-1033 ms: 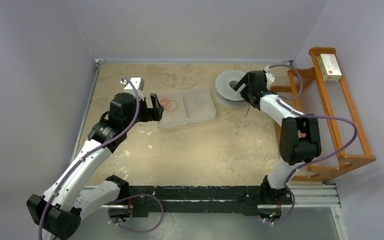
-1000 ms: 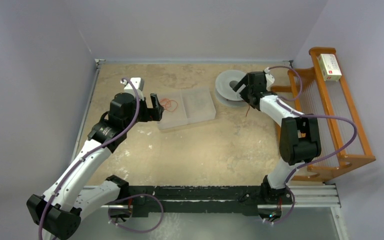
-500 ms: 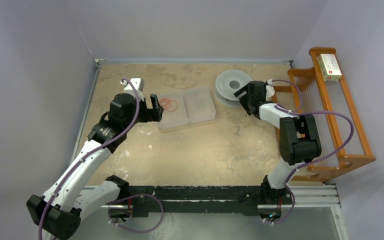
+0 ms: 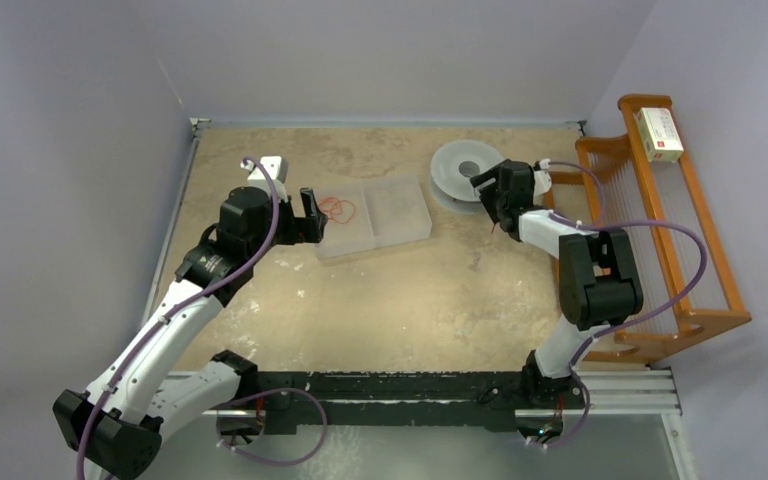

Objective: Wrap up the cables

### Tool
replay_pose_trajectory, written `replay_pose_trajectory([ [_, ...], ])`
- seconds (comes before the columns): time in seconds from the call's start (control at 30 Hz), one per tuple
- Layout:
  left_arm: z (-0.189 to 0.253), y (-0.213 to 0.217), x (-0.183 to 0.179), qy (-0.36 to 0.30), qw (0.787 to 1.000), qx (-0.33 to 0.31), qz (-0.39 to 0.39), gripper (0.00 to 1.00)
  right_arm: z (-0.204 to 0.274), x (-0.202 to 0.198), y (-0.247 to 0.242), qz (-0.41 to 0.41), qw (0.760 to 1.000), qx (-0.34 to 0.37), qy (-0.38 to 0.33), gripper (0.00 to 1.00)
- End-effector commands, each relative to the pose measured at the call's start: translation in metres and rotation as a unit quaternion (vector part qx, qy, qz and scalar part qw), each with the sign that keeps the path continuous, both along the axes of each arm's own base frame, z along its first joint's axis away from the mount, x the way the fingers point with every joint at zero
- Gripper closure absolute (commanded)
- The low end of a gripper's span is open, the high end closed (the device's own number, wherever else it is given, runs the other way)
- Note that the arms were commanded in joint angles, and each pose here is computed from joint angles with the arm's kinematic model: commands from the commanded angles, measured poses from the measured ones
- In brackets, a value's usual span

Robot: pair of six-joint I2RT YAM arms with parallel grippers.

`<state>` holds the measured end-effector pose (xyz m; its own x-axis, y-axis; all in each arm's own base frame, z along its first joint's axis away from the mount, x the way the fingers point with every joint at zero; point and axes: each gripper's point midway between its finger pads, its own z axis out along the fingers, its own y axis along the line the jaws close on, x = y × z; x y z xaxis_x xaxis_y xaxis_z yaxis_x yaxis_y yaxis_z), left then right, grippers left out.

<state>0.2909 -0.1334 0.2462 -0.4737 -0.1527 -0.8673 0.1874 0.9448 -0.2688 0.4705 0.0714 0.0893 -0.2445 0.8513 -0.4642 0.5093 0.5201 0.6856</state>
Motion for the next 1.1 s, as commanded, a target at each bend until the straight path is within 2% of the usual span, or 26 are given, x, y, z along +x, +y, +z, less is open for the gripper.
replay_pose_trajectory([
  [0.0, 0.009, 0.004, 0.002, -0.024, 1.000, 0.004, 0.003, 0.06, 0.006, 0.007, -0.002, -0.015, 0.999, 0.024, -0.027, 0.23],
  [0.37, 0.007, 0.004, 0.003, -0.021, 1.000, 0.008, 0.004, 0.06, -0.001, 0.012, 0.000, -0.015, 0.999, 0.036, -0.033, 0.35],
  [0.67, 0.006, 0.005, 0.004, -0.020, 1.000, 0.010, 0.006, 0.06, 0.000, 0.012, 0.001, -0.010, 0.998, 0.047, -0.046, 0.58],
  [0.87, 0.007, 0.006, 0.004, -0.021, 1.000, 0.012, 0.010, 0.06, 0.017, 0.012, -0.003, -0.012, 0.996, 0.046, -0.071, 0.76],
  [1.07, 0.007, 0.007, 0.004, -0.022, 1.000, 0.012, 0.010, 0.06, 0.047, 0.012, -0.006, -0.016, 0.994, 0.040, -0.104, 0.87],
])
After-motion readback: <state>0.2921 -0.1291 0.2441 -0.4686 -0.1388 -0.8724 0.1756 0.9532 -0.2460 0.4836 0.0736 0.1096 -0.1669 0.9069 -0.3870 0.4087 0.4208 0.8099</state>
